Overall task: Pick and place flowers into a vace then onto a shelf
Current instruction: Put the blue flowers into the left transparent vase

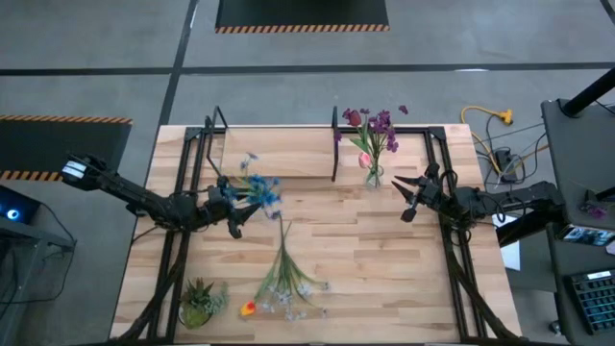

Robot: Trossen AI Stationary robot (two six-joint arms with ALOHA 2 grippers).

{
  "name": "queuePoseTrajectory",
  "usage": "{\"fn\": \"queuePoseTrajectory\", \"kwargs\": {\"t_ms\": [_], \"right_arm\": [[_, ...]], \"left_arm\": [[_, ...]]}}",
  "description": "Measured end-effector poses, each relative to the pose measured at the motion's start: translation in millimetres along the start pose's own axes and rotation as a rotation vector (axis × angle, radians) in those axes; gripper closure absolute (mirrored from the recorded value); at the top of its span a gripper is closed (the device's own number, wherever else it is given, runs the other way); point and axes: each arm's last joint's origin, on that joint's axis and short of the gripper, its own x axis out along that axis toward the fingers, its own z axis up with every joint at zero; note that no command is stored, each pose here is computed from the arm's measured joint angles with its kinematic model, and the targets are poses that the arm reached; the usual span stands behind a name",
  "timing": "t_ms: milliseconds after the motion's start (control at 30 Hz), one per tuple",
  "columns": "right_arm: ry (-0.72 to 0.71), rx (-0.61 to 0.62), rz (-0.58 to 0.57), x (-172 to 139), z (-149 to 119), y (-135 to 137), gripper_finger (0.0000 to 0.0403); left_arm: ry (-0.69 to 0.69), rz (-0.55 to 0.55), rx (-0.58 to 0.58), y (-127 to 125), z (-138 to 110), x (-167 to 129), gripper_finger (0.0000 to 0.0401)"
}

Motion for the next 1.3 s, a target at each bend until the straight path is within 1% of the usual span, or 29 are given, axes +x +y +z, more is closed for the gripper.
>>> {"fn": "queuePoseTrajectory", "kwargs": {"t_ms": [167,267,433,567,733,967,1167,1300], "right_arm": [[0.010,-0.008,0.003,0,-1,0,0.0335],[0.011,-0.009,0.003,0,-1,0,0.0335],[0.011,-0.009,0.003,0,-1,0,0.0335],[0.011,-0.009,0.003,0,-1,0,0.0335],[0.011,-0.009,0.003,0,-1,0,0.0335],[0.011,-0.009,0.003,0,-1,0,0.0335],[0.011,-0.009,0.003,0,-1,0,0.0335],[0.011,-0.009,0.003,0,-1,0,0.0335]], "left_arm": [[0.005,-0.031,-0.037,-1,0,0,0.0185],[0.000,-0.096,-0.051,-2,3,-1,0.0185],[-0.053,-0.185,-0.111,-3,15,-6,0.0185],[-0.097,-0.225,-0.145,-2,24,-11,0.0185],[-0.115,-0.231,-0.156,-1,27,-13,0.0185],[-0.019,-0.176,-0.099,-1,14,-9,0.0185],[0.035,-0.164,-0.061,-2,4,-5,0.0185],[0.122,-0.139,-0.007,-1,-8,-3,0.0185]]}}
